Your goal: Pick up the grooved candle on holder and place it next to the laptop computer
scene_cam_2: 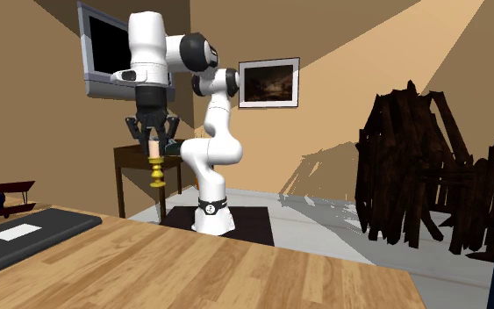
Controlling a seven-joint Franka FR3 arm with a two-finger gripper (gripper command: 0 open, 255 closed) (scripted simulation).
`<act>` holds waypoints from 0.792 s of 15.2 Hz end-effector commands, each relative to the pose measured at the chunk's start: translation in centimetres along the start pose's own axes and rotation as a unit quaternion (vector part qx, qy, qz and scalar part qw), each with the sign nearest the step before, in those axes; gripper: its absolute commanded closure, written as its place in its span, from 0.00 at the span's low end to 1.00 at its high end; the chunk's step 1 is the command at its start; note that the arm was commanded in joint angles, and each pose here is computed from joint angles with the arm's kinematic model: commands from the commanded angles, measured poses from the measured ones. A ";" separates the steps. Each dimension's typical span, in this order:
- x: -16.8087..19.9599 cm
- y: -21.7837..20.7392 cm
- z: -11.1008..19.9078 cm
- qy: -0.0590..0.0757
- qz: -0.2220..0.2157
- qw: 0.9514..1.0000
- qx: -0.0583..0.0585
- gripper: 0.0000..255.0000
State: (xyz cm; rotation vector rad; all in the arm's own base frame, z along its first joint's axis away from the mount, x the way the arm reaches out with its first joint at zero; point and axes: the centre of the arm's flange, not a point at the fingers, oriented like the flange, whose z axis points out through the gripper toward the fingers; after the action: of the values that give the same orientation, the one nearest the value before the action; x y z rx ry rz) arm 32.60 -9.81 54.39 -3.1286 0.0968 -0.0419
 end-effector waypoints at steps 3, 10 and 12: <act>-1.0 5.5 -0.2 0.000 -0.001 1.000 0.000 1.00; -2.5 14.6 -0.4 0.000 -0.001 1.000 0.000 1.00; -3.0 17.7 -0.5 0.000 -0.001 1.000 0.000 1.00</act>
State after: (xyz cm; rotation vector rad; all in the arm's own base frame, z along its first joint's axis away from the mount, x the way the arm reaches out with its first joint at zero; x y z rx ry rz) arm 28.99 -25.63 54.47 -3.1283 0.0968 -0.0418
